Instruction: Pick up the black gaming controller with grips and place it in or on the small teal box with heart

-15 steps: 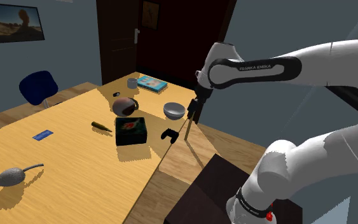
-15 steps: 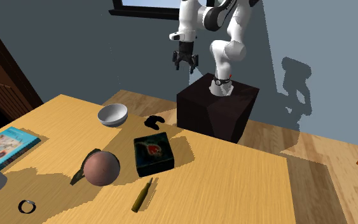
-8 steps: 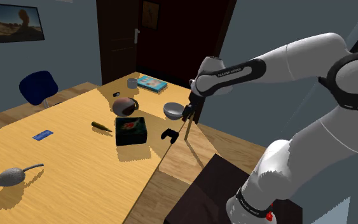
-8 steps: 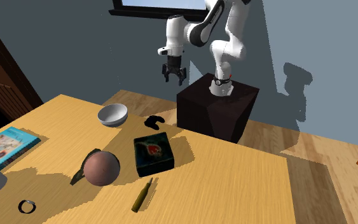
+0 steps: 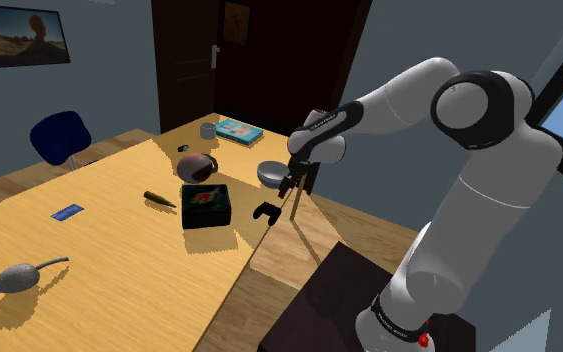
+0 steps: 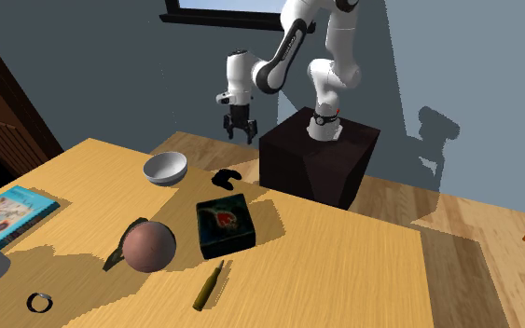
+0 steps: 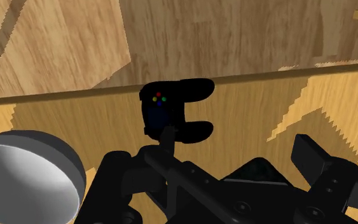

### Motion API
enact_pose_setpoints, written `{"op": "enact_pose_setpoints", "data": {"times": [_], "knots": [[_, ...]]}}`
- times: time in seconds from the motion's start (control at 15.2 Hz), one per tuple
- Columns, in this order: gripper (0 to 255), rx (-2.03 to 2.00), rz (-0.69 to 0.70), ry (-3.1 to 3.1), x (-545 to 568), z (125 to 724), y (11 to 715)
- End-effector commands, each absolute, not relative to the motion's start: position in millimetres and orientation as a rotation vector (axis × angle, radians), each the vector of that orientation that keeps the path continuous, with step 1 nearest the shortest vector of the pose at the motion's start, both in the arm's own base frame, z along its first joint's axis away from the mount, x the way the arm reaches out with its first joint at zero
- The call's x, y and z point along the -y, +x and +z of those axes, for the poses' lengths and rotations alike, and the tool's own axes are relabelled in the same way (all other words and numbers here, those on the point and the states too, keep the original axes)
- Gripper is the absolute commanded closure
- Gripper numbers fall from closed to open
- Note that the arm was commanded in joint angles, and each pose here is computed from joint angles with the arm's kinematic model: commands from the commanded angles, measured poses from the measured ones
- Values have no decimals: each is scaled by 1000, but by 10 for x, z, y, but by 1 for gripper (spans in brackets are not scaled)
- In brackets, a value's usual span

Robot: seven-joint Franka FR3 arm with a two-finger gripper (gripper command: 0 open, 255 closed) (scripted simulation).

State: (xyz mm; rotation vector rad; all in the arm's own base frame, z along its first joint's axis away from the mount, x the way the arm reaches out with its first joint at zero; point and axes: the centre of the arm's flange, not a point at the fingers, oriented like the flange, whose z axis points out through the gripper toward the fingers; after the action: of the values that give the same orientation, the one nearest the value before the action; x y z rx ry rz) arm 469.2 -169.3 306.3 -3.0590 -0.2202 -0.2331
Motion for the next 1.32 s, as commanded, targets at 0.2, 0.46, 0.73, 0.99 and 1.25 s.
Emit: {"op": "enact_pose_setpoints", "data": {"times": [0.2, 0.46, 0.73, 0.99, 1.25], "knots": [[0, 258, -250, -3041, 1942, 2558, 5050], [0, 285, -262, -3026, 2145, 2157, 5316], [0, 285, -262, -3026, 2122, 1950, 5350], [0, 285, -262, -3026, 2102, 1765, 5380], [0, 285, -262, -3026, 2102, 1765, 5380]]}}
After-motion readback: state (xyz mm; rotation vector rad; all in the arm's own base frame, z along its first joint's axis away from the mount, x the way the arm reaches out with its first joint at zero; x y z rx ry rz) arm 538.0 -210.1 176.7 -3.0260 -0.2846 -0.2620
